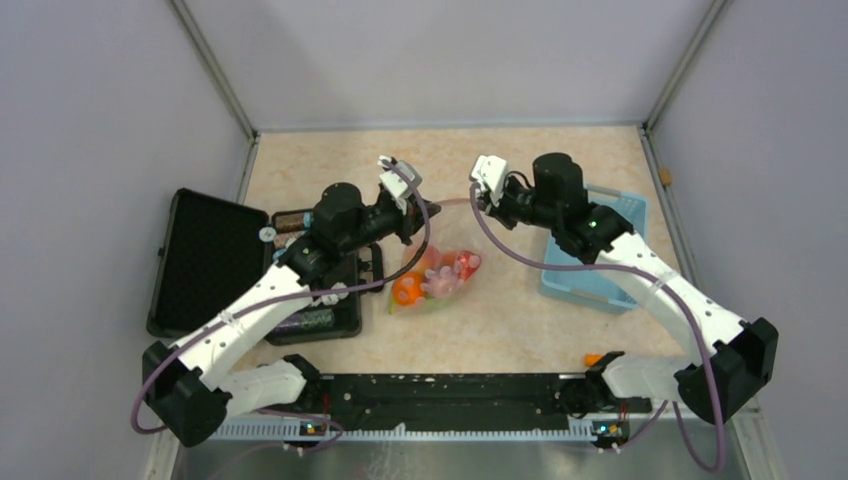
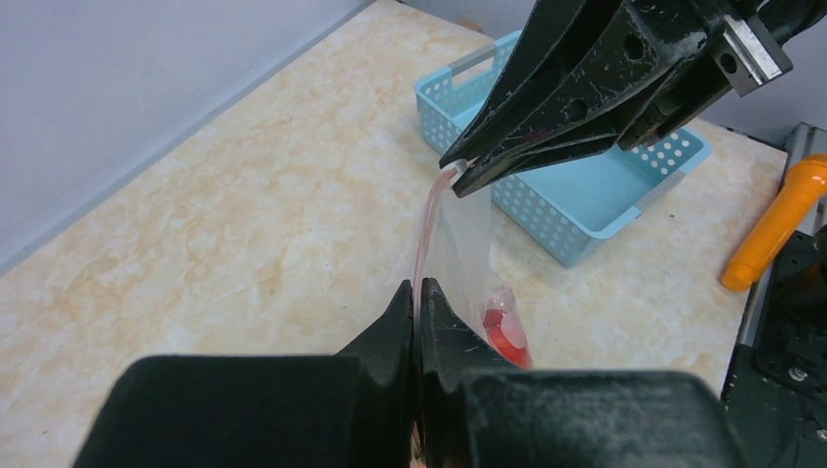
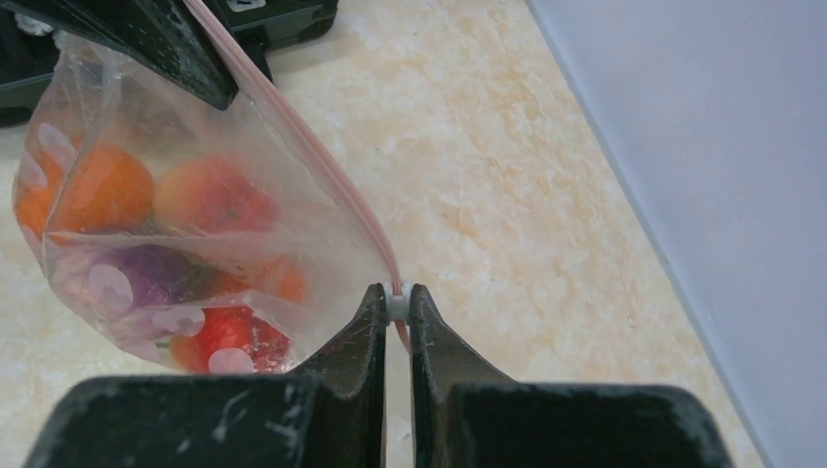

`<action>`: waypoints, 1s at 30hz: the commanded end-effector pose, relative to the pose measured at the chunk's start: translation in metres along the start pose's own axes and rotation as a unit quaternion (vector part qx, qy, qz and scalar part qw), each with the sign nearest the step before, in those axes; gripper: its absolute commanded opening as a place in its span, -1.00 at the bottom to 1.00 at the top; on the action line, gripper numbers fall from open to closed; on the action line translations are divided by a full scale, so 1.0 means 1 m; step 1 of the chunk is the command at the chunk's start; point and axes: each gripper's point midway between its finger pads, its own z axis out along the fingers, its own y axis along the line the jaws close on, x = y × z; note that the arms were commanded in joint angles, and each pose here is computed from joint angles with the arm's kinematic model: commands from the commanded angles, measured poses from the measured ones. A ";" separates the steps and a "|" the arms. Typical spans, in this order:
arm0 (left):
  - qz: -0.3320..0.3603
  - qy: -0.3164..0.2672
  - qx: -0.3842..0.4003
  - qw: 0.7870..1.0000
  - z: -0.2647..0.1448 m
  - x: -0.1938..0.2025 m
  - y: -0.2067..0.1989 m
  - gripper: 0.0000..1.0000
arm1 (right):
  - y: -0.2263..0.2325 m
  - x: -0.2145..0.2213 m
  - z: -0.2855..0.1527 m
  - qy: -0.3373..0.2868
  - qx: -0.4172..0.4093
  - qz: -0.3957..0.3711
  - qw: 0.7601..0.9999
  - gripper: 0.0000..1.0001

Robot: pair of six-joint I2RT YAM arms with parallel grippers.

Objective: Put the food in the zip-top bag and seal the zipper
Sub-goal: Zip the zipper food storage bag at the center of the board.

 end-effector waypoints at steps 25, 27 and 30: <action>0.021 -0.055 -0.217 0.974 -0.044 -0.047 0.067 -1.00 | -0.039 0.031 -0.023 0.031 0.079 0.020 0.996 -1.00; 0.019 -0.056 -0.227 0.972 -0.047 -0.047 0.070 -1.00 | -0.041 0.032 -0.023 0.034 0.085 0.020 0.996 -1.00; 0.019 -0.056 -0.230 0.971 -0.048 -0.047 0.071 -1.00 | -0.043 0.033 -0.026 0.035 0.090 0.023 0.995 -1.00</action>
